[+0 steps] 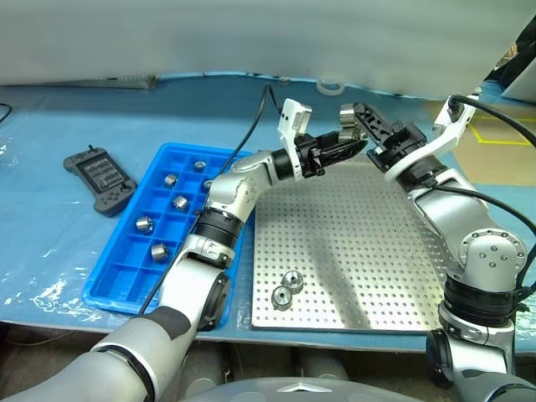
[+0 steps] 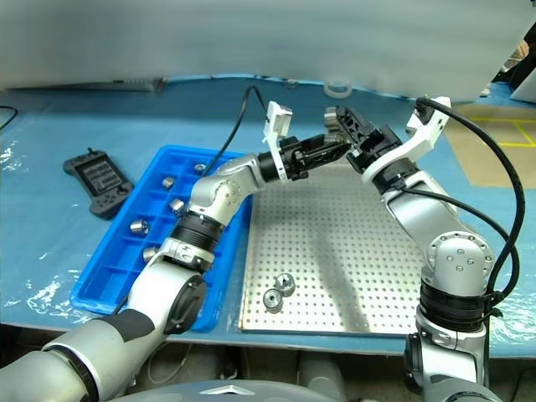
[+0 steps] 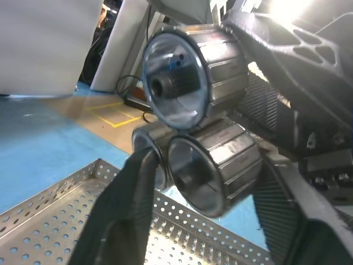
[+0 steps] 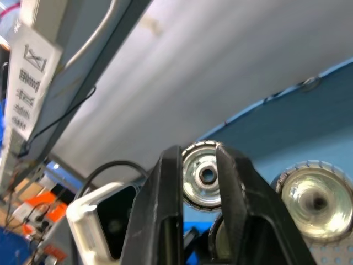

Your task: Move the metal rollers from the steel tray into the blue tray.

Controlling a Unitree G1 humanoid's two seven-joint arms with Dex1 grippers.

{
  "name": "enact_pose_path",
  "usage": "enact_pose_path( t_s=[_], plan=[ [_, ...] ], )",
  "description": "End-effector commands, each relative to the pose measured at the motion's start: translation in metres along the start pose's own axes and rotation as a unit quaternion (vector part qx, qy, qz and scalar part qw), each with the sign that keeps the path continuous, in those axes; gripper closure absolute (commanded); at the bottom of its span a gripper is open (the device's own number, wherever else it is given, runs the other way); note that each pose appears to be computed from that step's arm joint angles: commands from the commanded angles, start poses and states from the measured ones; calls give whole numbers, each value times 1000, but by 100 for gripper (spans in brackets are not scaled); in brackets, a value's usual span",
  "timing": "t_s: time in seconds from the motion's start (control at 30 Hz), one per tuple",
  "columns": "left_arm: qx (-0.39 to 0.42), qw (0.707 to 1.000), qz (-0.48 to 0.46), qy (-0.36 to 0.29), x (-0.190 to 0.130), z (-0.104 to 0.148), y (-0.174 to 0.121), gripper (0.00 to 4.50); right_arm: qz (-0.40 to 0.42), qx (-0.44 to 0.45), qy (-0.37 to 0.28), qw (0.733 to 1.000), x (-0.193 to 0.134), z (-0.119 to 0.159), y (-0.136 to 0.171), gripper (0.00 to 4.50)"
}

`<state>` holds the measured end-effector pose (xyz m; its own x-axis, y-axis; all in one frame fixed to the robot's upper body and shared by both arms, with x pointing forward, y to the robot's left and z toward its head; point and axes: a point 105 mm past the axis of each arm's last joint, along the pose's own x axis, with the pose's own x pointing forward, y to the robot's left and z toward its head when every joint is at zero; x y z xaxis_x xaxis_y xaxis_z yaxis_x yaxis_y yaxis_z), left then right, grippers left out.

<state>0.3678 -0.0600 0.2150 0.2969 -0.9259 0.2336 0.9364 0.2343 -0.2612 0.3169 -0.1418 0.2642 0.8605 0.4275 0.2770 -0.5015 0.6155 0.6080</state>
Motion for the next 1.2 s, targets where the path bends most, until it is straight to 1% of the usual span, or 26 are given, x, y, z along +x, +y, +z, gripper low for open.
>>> enact_pose_path(
  t_s=[0.03, 0.07, 0.1, 0.23, 0.43, 0.57, 0.63, 0.7, 0.83, 0.87, 0.97, 1.03, 1.13, 1.2],
  plan=[
    [13, 1000, -8, -22, 0, 11, -4, 230, 31, -12, -9, 999, -1, 6, 15, 388],
    [12, 1000, -7, -22, 0, 11, -3, 230, 31, -12, -8, 999, -1, 6, 14, 388],
    [15, 1000, 4, -20, 0, 11, 0, 264, 30, -13, -8, 999, -1, 6, 14, 388],
    [16, 999, 31, -12, 1, 9, 9, 264, 27, -15, -7, 1000, -1, 5, 12, 388],
    [16, 999, 32, -10, 1, 7, 11, 264, 19, -22, -2, 1000, -3, 2, 9, 388],
    [16, 999, 32, -8, 2, 6, 10, 264, -2, -57, 17, 998, -10, -2, -4, 388],
    [17, 999, 34, -6, 1, 5, 11, 264, -16, -100, 46, 994, -19, -9, -15, 388],
    [18, 999, 36, -5, 0, 4, 12, 264, -35, -146, 89, 985, -32, -23, -32, 388],
    [13, 999, 44, -12, -1, 7, 14, 264, -51, -198, 148, 968, -51, -48, -51, 388],
    [6, 999, 37, -21, -1, 10, 13, 264, -49, -198, 149, 967, -52, -50, -51, 388],
    [8, 999, 18, -32, -3, 16, 9, 317, -41, -182, 128, 974, -49, -47, -46, 388],
    [12, 999, 2, -35, -2, 18, 4, 321, -42, -182, 121, 975, -47, -45, -45, 388],
    [25, 1000, 15, -10, 3, 13, 4, 321, -42, -181, 119, 975, -45, -45, -45, 388],
    [26, 999, 12, -16, 3, 14, 3, 321, -41, -182, 120, 975, -45, -45, -45, 388]
  ],
)
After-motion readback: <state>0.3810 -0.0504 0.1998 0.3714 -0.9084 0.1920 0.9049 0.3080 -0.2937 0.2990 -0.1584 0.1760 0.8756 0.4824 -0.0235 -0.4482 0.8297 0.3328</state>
